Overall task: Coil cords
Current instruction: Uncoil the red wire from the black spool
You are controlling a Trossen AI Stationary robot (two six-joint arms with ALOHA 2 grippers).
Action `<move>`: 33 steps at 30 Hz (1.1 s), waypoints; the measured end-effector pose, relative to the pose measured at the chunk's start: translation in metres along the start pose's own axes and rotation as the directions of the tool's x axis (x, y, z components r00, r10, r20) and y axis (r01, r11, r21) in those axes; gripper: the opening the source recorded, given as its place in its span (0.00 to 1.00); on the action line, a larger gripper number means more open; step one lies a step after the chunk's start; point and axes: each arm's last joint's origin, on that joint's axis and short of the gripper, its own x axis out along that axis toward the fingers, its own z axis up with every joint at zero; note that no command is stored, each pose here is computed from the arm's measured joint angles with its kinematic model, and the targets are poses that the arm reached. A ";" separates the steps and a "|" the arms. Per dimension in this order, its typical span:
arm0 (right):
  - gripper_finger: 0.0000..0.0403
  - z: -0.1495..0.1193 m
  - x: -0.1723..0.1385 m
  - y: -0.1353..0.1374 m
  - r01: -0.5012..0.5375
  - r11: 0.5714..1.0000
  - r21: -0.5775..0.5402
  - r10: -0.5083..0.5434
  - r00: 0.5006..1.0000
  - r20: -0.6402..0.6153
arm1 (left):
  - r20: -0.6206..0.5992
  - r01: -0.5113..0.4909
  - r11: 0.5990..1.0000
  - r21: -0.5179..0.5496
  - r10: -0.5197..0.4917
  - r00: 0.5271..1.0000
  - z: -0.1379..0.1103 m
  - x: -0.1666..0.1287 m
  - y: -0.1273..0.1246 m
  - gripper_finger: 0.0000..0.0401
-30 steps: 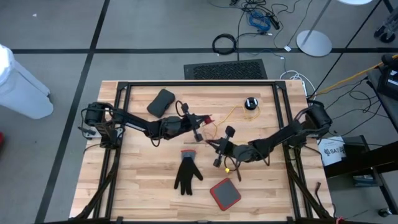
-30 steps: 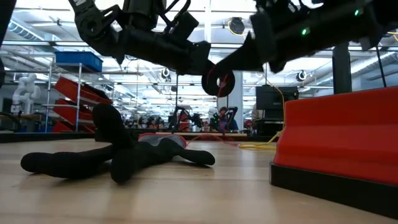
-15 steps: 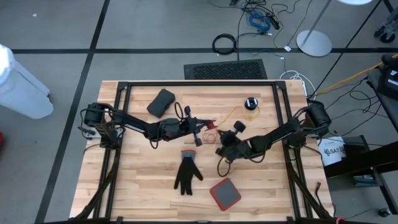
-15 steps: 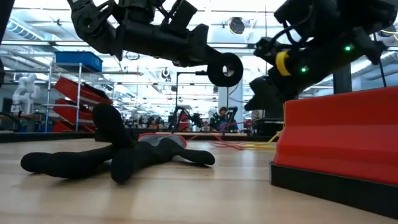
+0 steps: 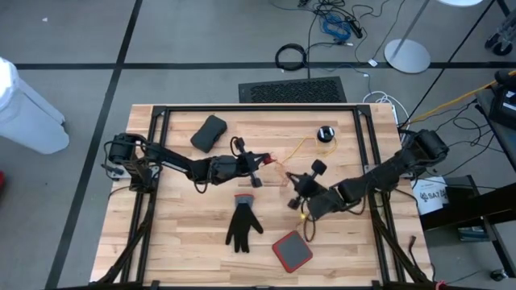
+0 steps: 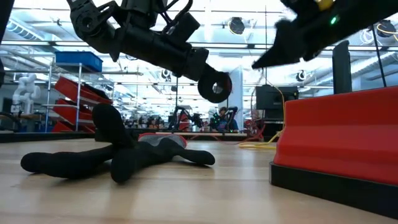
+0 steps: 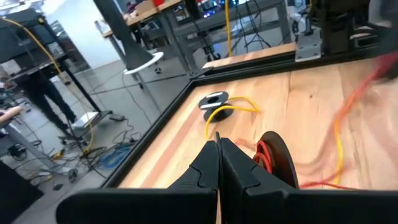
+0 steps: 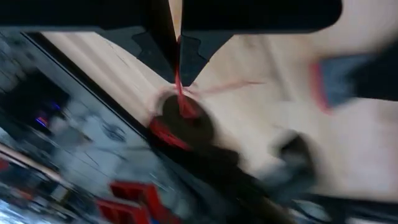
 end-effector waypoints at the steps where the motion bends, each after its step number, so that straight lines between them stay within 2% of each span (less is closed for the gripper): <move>1: 0.00 0.003 -0.003 0.003 -0.032 0.999 -0.006 0.032 0.999 0.020 | -0.003 -0.003 1.000 0.001 0.003 1.000 0.000 0.000 0.000 0.00; 8: 0.00 0.012 -0.014 0.023 -0.205 0.977 -0.056 0.211 0.970 0.124 | -0.020 -0.045 0.999 0.029 0.046 0.999 -0.001 0.000 0.001 0.00; 15: 0.00 0.006 -0.012 0.034 -0.398 0.917 -0.040 0.400 0.911 0.100 | -0.021 -0.051 0.998 0.028 0.052 0.998 -0.001 0.000 0.001 0.00; 23: 0.04 -0.012 -0.009 0.035 -0.393 0.919 0.038 0.394 0.919 -0.033 | -0.018 -0.056 0.998 0.024 0.056 0.998 -0.001 0.000 0.001 0.00; 33: 0.29 -0.016 -0.016 0.037 -0.400 0.913 0.080 0.404 0.913 -0.057 | -0.009 -0.049 0.998 0.050 0.049 0.999 0.001 -0.002 -0.001 0.00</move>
